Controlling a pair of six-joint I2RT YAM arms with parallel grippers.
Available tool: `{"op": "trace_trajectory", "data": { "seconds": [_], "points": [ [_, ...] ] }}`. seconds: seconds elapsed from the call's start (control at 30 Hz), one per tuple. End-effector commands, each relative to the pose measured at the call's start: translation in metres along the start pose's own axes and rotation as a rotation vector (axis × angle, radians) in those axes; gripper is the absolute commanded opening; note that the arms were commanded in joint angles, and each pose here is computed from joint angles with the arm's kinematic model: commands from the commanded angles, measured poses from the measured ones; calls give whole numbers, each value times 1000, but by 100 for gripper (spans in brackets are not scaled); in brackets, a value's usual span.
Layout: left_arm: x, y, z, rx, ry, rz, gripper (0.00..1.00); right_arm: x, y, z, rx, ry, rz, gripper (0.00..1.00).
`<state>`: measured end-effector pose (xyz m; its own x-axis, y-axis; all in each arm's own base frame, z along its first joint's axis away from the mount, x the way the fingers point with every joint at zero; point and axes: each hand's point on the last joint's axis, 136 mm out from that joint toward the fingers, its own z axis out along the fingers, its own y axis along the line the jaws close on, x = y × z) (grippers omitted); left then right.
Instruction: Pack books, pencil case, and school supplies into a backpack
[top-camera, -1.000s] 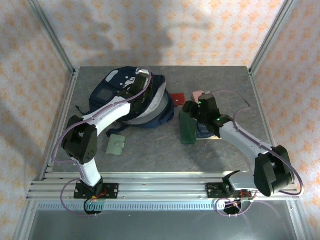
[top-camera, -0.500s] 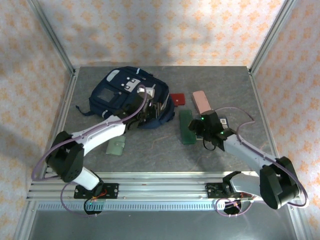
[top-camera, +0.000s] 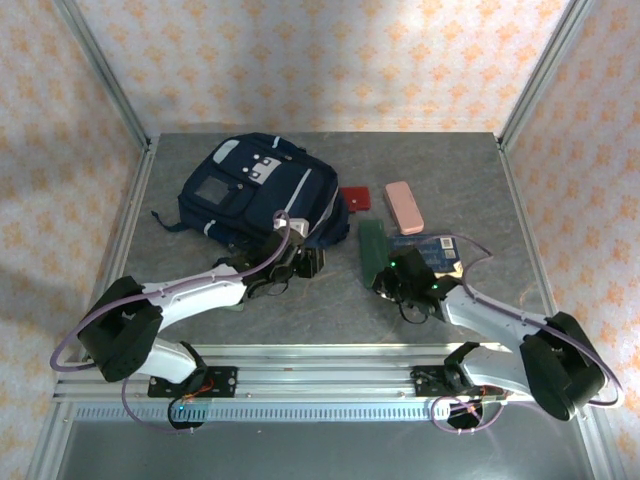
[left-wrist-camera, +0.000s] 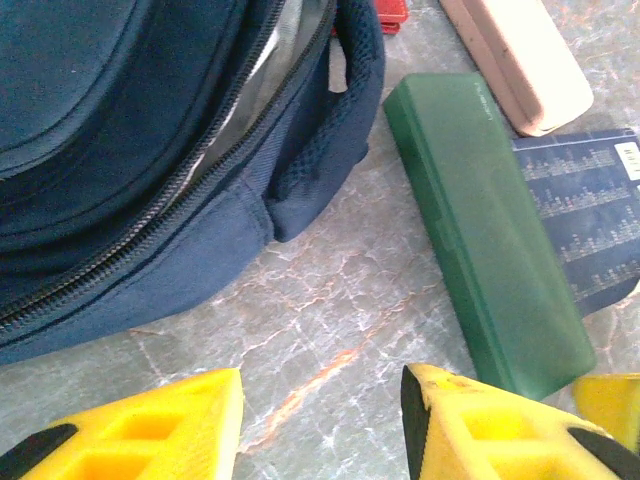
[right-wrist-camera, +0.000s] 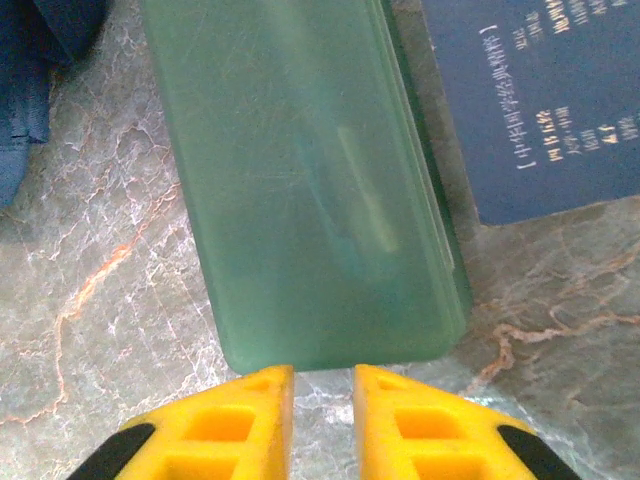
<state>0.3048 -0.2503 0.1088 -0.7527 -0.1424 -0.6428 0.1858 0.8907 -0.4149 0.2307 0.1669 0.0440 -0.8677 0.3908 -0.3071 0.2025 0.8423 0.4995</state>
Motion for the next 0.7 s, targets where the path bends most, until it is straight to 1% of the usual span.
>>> {"op": "trace_trajectory", "data": {
  "seconds": [0.0,0.13,0.27,0.4,0.5,0.57,0.67],
  "points": [
    [-8,-17,-2,52,-29,-28,46,-12,9,8,-11,-42,-2,22],
    [-4,-19,-1,53,-23,-29,46,-30,17,18,9,-90,-19,22],
    [0,-21,0,59,-19,-36,46,-56,28,27,22,-164,-29,23],
    [4,-21,1,54,-11,-34,46,-82,24,40,53,-197,-3,25],
    [5,-19,0,48,-14,-33,46,-94,27,40,64,-207,-16,31],
    [6,-19,-1,53,-16,-35,47,-97,31,33,59,-214,-23,37],
    [8,-18,-2,57,-21,-44,47,-99,21,18,87,-251,-7,44]
  ]
}}
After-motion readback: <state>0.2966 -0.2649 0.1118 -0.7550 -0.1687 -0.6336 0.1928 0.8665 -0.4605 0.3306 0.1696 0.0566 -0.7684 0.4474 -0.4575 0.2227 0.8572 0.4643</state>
